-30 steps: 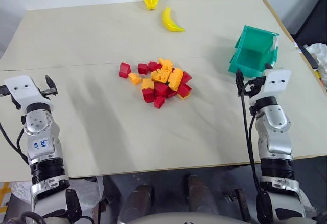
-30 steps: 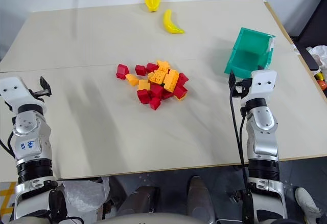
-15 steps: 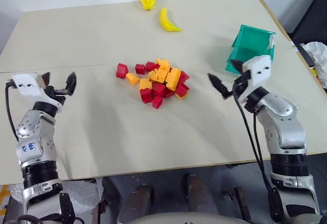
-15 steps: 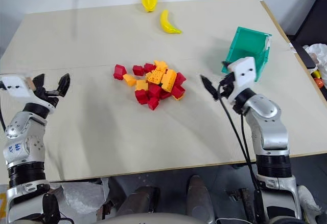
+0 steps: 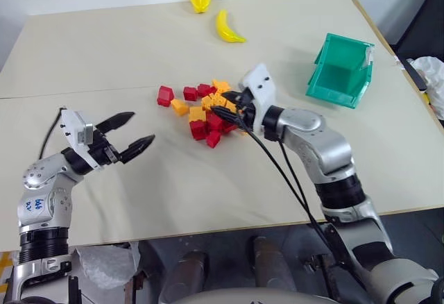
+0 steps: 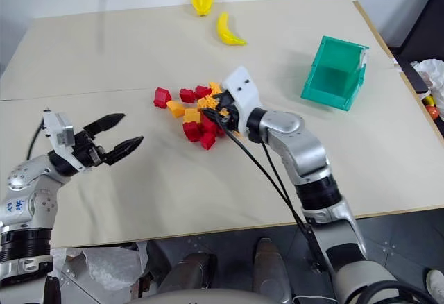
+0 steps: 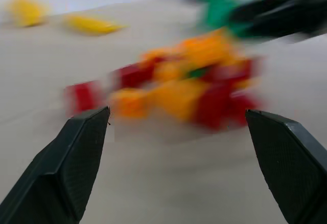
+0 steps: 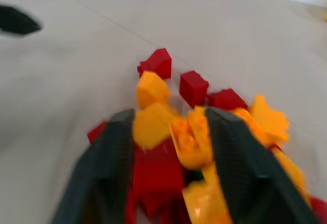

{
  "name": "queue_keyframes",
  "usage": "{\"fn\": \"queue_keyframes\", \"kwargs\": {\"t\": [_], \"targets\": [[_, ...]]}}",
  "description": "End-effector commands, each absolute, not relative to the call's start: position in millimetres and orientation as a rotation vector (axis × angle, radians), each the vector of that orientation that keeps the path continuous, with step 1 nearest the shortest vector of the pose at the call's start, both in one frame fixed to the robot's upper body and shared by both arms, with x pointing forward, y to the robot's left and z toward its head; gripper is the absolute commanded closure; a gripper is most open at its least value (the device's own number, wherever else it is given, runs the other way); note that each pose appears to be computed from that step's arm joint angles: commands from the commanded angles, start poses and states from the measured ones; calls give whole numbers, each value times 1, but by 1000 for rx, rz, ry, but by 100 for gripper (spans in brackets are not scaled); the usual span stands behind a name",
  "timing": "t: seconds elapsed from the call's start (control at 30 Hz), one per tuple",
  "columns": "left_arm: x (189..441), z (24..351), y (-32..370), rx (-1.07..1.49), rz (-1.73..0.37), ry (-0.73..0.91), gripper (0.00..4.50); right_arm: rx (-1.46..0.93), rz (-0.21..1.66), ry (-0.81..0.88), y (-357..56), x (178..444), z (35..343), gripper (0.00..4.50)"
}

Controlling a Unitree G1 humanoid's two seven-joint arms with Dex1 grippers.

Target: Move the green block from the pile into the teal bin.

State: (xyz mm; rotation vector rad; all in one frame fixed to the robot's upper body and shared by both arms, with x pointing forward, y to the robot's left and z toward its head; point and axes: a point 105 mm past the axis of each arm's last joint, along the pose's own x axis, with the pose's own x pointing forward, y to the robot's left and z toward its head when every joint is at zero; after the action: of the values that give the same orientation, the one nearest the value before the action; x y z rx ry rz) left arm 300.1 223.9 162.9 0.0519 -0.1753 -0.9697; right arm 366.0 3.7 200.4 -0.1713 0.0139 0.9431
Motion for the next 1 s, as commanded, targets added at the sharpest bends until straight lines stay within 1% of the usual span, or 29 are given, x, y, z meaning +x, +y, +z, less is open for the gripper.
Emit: {"fn": "queue_keyframes", "kwargs": {"t": [0.03, 0.1, 0.13, 0.3, 0.43, 0.6, 0.73, 0.8, 0.83, 0.9, 1.0], "targets": [[292, 159, 225, 165, -1045, -159, 0, -191, 944, 63, 35, 367, 204, 372], [288, 159, 223, 136, -1095, -153, 0, -205, 939, 96, 47, 369, 201, 441], [286, 161, 222, 122, -1122, -163, 0, -220, 933, 112, 52, 371, 199, 447], [286, 162, 221, 41, -1165, -104, 0, -256, 908, 172, 76, 379, 193, 447], [292, 163, 222, 42, -1137, -91, 0, -320, 838, 226, 78, 391, 188, 447], [297, 166, 223, 53, -1105, -105, 0, -394, 714, 258, 53, 407, 194, 447], [297, 165, 224, 62, -1094, -96, 0, -413, 677, 260, 41, 412, 196, 447], [298, 166, 224, 68, -1081, -108, 0, -435, 625, 254, 22, 420, 198, 447], [298, 167, 225, 68, -1069, -119, 0, -450, 565, 254, 0, 429, 202, 447], [299, 167, 225, 65, -1052, -126, 0, -470, 494, 252, -28, 439, 207, 447], [299, 165, 224, 64, -1042, -121, 0, -484, 479, 247, -37, 442, 209, 447]]}}
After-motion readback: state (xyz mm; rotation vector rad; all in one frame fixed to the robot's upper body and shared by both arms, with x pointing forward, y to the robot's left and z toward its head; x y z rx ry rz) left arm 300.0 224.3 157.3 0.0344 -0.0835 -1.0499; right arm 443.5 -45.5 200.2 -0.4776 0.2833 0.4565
